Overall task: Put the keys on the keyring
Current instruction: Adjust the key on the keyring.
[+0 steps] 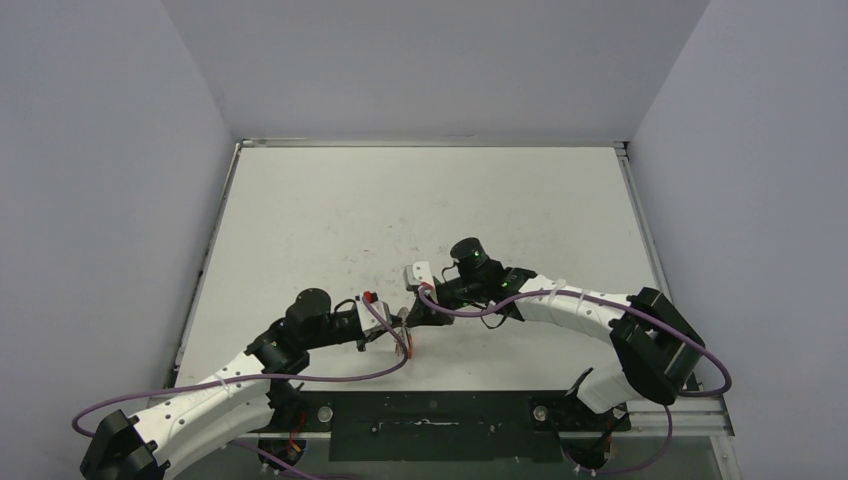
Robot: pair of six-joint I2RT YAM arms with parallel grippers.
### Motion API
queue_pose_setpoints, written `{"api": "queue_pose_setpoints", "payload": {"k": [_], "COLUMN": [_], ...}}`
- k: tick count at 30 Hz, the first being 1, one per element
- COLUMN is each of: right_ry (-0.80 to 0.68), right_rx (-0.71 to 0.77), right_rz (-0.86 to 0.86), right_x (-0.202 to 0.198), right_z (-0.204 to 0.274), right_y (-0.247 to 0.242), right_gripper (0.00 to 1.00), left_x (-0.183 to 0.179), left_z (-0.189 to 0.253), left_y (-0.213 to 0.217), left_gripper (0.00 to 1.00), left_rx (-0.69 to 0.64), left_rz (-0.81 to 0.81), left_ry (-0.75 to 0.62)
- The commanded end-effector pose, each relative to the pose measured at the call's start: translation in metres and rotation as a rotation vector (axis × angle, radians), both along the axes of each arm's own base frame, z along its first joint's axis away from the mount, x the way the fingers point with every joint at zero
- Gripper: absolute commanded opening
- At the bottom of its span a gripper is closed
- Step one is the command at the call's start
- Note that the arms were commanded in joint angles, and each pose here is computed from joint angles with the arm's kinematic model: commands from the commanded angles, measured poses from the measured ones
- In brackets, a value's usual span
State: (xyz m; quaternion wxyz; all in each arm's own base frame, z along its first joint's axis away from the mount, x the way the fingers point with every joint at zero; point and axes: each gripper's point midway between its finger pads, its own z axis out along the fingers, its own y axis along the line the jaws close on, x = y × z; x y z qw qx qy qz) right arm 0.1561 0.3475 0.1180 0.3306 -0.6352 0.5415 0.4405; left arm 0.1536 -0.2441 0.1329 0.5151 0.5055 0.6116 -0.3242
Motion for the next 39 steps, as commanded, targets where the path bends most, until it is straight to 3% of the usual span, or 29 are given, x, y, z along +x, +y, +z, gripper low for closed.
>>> {"api": "queue_pose_setpoints", "payload": {"k": [1,7,10,13,21,28,34,39], "right_ry": [-0.062,-0.095,-0.117,-0.137,-0.127,-0.111,-0.07,-0.052], "right_rx": [-0.007,-0.037,-0.032,-0.006,0.027,0.154,0.174,0.152], "right_rz": [-0.023,-0.08,-0.109,-0.131,-0.115,-0.122,-0.106,-0.087], "right_x": [0.012,0.021,0.024,0.025,0.02,0.016,0.012,0.009], "right_z": [0.005,0.0,0.002,0.007,0.015,0.04,0.038,0.027], "right_y": [0.001,-0.005,-0.007,-0.009,-0.007,0.003,0.017,0.021], "right_gripper": [0.02,0.08,0.22,0.29,0.2,0.45,0.45,0.37], "left_x": [0.003,0.003,0.003,0.004,0.004,0.003,0.004,0.003], "left_z": [0.024,0.023,0.024,0.023,0.023,0.024,0.024,0.024], "left_y": [-0.007,-0.007,-0.007,-0.007,-0.007,-0.007,-0.007,-0.007], "left_gripper": [0.0,0.0,0.0,0.0,0.0,0.0,0.0,0.0], "left_rx": [-0.064,-0.062,-0.062,-0.061,-0.062,-0.064,-0.065,-0.068], "left_rz": [-0.01,-0.008,-0.008,-0.008,-0.008,-0.008,-0.008,-0.007], "left_ry": [-0.049,-0.048,-0.048,-0.047,-0.046,-0.046,-0.048,-0.047]}}
